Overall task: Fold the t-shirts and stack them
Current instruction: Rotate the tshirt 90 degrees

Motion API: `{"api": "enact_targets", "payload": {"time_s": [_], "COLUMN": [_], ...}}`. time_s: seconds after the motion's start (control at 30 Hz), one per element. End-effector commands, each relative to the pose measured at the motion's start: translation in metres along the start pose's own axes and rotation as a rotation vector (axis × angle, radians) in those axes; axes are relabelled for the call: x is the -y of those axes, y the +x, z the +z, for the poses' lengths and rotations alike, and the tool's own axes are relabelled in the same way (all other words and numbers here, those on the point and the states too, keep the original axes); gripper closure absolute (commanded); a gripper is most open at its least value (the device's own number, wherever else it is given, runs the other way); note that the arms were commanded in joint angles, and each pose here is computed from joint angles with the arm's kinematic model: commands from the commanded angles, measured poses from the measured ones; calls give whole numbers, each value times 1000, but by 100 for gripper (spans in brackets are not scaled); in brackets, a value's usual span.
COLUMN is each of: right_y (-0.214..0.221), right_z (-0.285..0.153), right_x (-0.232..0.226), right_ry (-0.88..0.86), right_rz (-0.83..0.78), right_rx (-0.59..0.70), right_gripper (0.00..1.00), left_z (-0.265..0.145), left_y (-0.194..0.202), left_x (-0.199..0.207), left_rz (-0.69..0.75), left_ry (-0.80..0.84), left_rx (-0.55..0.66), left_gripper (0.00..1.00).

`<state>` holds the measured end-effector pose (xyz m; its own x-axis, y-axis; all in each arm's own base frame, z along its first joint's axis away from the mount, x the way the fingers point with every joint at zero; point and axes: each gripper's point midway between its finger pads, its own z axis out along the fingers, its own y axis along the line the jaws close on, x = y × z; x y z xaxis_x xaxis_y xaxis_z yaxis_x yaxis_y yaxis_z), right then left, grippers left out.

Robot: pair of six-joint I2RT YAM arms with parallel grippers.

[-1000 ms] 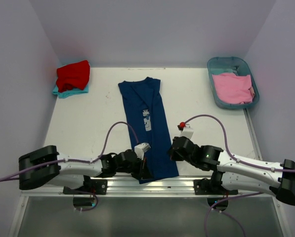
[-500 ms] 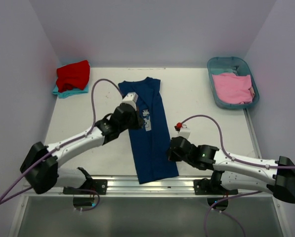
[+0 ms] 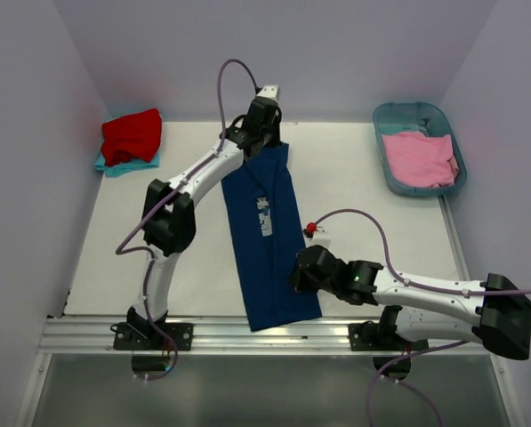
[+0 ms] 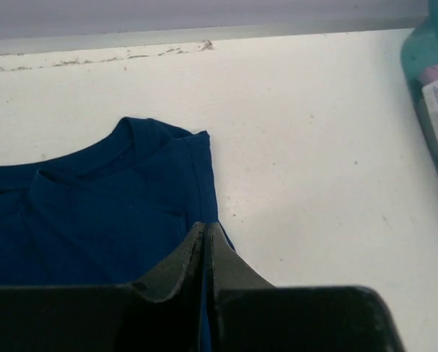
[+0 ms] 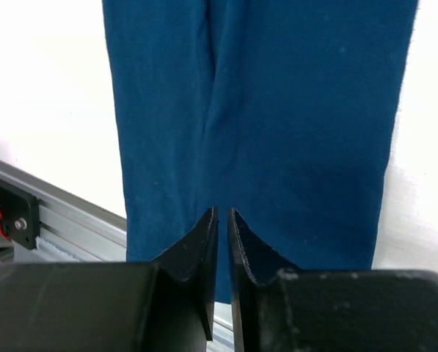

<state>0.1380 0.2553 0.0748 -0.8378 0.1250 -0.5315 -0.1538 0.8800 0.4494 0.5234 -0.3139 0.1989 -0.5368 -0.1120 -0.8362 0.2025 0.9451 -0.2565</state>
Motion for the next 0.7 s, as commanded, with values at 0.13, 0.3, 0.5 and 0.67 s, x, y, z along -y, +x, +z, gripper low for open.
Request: {"api": "enact_targets", "payload": {"time_s": [0.13, 0.3, 0.5, 0.67], "right_y": [-3, -2, 1, 0], "right_z": [-5, -8, -8, -9], "right_x": [-13, -6, -4, -4], "right_ry": [-70, -67, -61, -68], "right_rz": [1, 7, 6, 14], "right_rx": [9, 13, 3, 11], "right_gripper": [71, 66, 67, 70], "left_z": [52, 71, 81, 87], "left_y": [44, 74, 84, 84], "left_x": [-37, -52, -49, -49], "left_rz": [141, 184, 202, 222], "left_ry": [-96, -129, -94, -86], "left_rx": [-150, -199, -199, -173], "left_gripper": [64, 39, 41, 41]}}
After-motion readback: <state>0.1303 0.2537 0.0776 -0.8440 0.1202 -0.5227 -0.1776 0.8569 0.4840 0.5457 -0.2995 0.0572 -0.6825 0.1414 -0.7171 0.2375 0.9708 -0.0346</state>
